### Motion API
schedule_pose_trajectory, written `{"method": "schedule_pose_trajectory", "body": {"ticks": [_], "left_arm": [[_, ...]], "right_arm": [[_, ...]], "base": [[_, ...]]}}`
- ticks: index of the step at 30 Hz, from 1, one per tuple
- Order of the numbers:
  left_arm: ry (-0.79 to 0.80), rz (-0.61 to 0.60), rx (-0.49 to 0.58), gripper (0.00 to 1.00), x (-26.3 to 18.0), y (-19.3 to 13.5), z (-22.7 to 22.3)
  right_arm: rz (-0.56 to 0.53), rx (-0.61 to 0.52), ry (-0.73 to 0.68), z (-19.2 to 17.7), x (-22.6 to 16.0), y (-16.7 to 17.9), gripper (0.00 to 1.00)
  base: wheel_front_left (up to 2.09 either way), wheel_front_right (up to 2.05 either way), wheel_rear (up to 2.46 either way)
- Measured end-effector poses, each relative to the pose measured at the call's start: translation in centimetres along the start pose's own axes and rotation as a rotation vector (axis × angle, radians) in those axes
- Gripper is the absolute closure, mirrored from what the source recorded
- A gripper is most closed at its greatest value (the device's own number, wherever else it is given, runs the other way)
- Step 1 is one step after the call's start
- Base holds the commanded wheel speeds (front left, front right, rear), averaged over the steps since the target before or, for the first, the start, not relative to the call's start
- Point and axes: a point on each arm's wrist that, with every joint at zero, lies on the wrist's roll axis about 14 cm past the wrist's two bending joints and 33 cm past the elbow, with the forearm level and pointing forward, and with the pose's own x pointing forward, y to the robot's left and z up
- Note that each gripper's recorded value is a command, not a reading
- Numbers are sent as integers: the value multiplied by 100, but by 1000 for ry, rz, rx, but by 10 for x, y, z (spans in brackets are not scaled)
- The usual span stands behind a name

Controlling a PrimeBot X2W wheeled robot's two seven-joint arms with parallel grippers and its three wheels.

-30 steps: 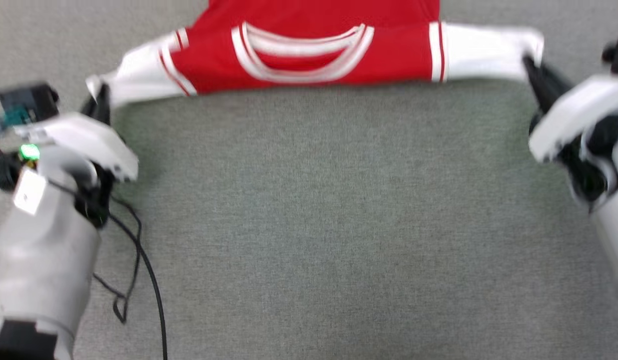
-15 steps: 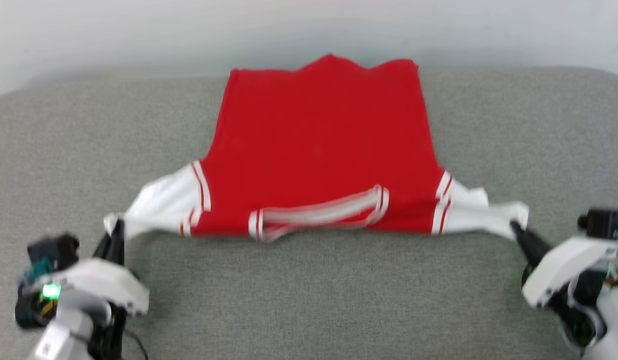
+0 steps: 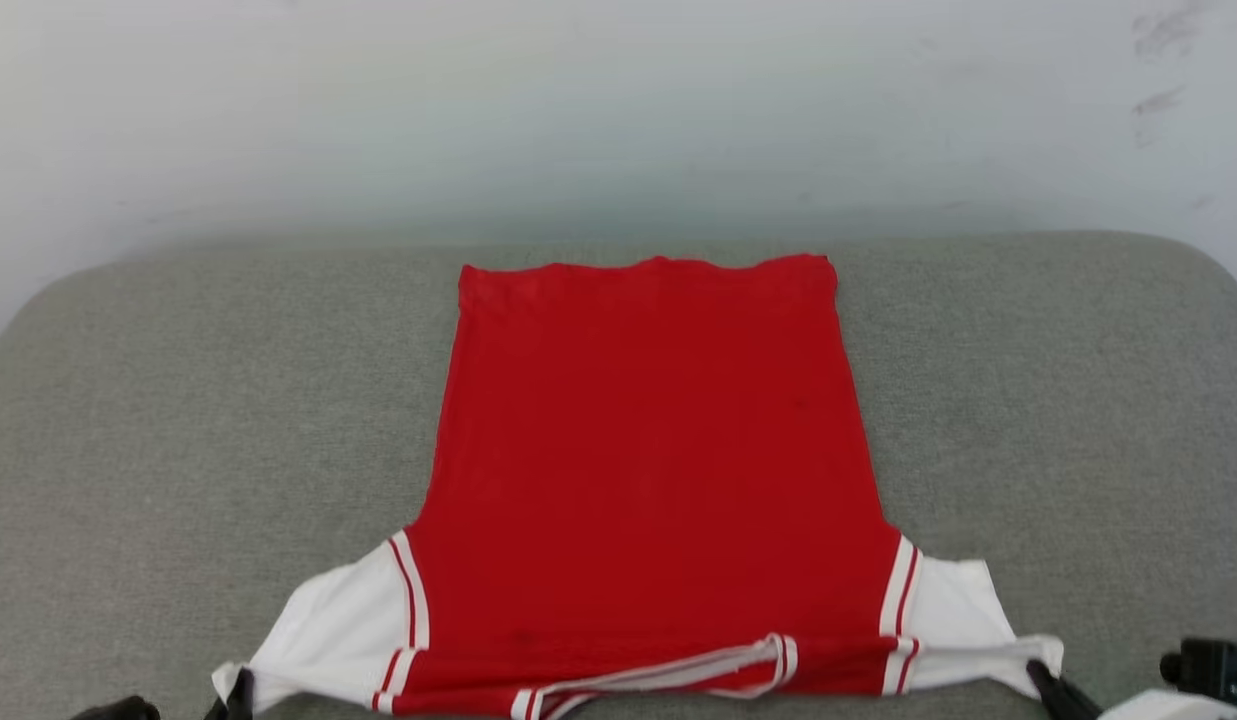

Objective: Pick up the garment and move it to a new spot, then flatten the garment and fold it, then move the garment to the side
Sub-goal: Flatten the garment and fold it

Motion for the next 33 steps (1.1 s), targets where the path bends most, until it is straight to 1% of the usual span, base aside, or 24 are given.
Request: {"method": "schedule_pose_trajectory", "body": {"ticks": [3, 7, 8, 9, 10, 11, 12, 13, 16, 21, 24, 26, 29, 31, 33], "left_arm": [[9, 6, -2, 100, -12, 3, -4], [12, -4, -5, 100, -20, -1, -7], [12, -10, -5, 100, -21, -4, -7], [13, -13, -4, 100, -22, -6, -8], [12, -22, -5, 100, -23, -9, -8], [11, -32, 0, 100, -24, -13, -8], [16, -42, 8, 100, -25, -16, -9], [12, -47, 5, 100, -25, -18, -8], [5, -64, 39, 100, -25, -21, -5], [-36, -89, 68, 100, -19, -30, 8], [-77, -103, 81, 100, -13, -38, 22], [-103, -113, 83, 100, -8, -44, 29], [-142, -122, 87, 100, -2, -51, 39], [-157, -125, 93, 100, 1, -53, 43], [-166, -125, 86, 100, 3, -57, 44]], "right_arm": [[-15, -2, 9, -10, -10, -5, 100], [-6, 4, 6, -15, -14, 2, 100], [-4, 5, 7, -16, -14, 3, 85], [3, -1, 9, -16, -14, 6, 60], [17, -5, 12, -15, -14, 11, 20], [28, -7, 11, -13, -13, 16, 8], [39, -12, 18, -13, -12, 19, 0], [47, -16, 17, -10, -11, 22, 0], [66, -37, 0, 3, -6, 29, 0], [79, -107, -85, 55, 19, 38, 0], [78, -128, -84, 79, 41, 44, 0], [77, -153, -73, 97, 59, 49, 0], [96, -163, -52, 119, 87, 66, 0], [96, -175, -3, 125, 105, 73, 0], [89, -184, 75, 123, 123, 78, 0]], "base": [[0, 0, 0], [0, 0, 0], [0, 0, 0], [0, 0, 0], [0, 0, 0], [0, 0, 0], [0, 0, 0], [0, 0, 0], [0, 0, 0], [0, 0, 0], [0, 0, 0], [0, 0, 0], [0, 0, 0], [0, 0, 0], [0, 0, 0]]}}
